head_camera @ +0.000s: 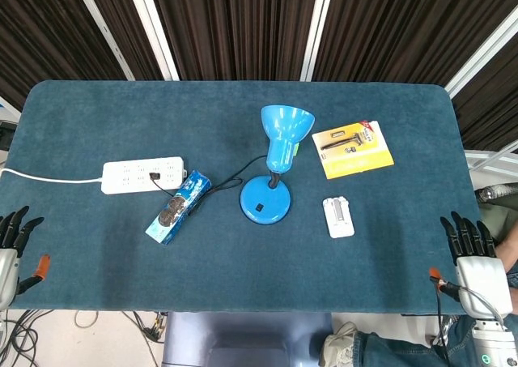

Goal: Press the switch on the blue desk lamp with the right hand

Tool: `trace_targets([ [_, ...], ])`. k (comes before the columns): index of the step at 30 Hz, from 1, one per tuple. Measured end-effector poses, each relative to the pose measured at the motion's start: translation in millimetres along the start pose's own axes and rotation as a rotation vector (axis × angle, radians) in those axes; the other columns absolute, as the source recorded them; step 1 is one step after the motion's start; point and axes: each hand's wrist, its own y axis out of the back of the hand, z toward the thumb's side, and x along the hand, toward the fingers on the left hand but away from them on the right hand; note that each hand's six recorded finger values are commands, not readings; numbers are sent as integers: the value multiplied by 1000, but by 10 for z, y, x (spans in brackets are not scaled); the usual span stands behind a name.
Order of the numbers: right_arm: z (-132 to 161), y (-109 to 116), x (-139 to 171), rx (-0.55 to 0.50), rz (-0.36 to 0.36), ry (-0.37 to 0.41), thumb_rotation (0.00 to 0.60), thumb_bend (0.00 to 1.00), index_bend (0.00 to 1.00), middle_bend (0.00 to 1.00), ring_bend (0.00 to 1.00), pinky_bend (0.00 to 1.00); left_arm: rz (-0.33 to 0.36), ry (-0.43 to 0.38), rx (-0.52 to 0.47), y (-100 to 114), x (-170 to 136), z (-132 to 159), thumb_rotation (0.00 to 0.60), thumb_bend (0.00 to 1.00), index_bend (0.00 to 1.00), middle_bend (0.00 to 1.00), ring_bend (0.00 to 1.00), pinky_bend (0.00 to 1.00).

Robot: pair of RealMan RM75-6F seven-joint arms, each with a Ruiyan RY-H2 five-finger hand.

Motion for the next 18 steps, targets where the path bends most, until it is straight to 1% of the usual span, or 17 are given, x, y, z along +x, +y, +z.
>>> trace_targets([
  [6,13,11,7,-11,-2,1,600,293,0,5,51,0,2,4,-2,3,2,-5,600,412,160,0,0,0],
  [9,47,6,22,-32,3,6,600,293,0,19,109,15,1,5,-5,-2,1,4,600,412,160,0,0,0],
  [12,125,-4,30,-59,9,32,600,293,0,107,266,105,-1,2,-2,-10,0,16,600,413,160,0,0,0],
  [14,171,-14,14,-60,19,47,600,293,0,219,383,177,-2,4,-3,-10,3,12,600,413,160,0,0,0],
  [16,212,-26,-12,-56,35,61,600,305,0,310,458,231,-2,10,-5,-10,8,2,600,414,160,0,0,0],
  [18,275,-50,-59,-57,69,81,600,352,0,376,523,281,-5,15,-8,-16,12,-2,600,414,160,0,0,0],
])
